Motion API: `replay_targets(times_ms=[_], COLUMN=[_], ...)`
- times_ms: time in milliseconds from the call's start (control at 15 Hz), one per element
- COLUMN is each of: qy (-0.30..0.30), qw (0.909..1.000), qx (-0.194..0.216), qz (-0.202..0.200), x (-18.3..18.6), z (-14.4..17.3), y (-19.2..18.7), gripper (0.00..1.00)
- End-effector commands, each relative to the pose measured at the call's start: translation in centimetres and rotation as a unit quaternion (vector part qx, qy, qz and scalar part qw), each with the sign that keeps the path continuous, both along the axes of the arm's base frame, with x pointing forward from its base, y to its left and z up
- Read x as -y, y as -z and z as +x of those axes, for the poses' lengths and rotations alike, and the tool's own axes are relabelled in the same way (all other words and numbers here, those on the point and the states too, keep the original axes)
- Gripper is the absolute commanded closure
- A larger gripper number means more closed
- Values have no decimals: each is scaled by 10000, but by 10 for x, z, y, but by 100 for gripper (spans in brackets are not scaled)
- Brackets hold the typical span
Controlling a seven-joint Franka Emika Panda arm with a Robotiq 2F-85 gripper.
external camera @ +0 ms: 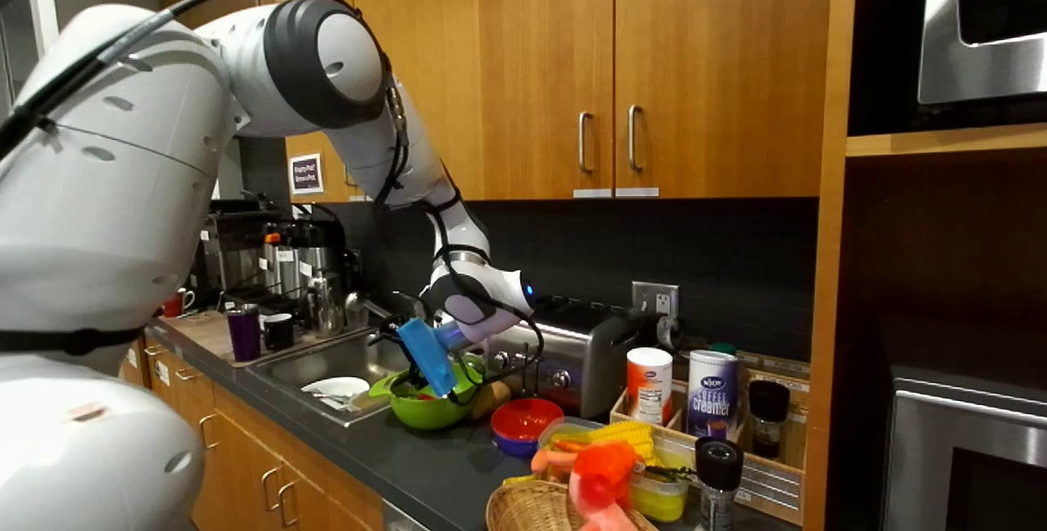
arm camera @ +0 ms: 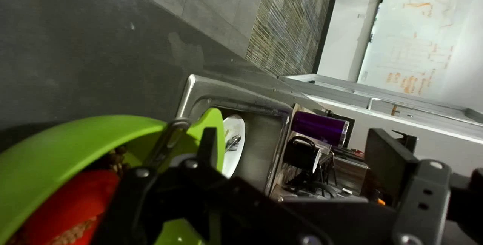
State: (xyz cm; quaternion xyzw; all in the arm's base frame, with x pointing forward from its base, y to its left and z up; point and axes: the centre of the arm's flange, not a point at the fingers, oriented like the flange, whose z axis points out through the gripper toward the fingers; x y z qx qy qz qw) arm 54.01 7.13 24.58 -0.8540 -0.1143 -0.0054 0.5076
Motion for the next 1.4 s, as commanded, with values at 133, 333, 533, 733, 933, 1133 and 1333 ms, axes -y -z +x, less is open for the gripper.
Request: replay_targets(times_ms=[133, 333, 533, 733, 933, 1133, 1333], qy=[-22, -122, -236, -332, -394, -444, -477], qw=[9998, 9989, 9977, 9969, 9950, 9911, 9859], qx=[-45, -204, -292, -301, -276, -277, -219], qz=[-189, -398, -562, -648, -880, -1225, -1590], x=[1, 1, 0, -3, -8, -12, -17], z=[-3, 1, 5, 10, 17, 23, 29], y=[-11, -8, -9, -9, -9, -3, 2], gripper=[0, 0, 0, 0, 0, 0, 0])
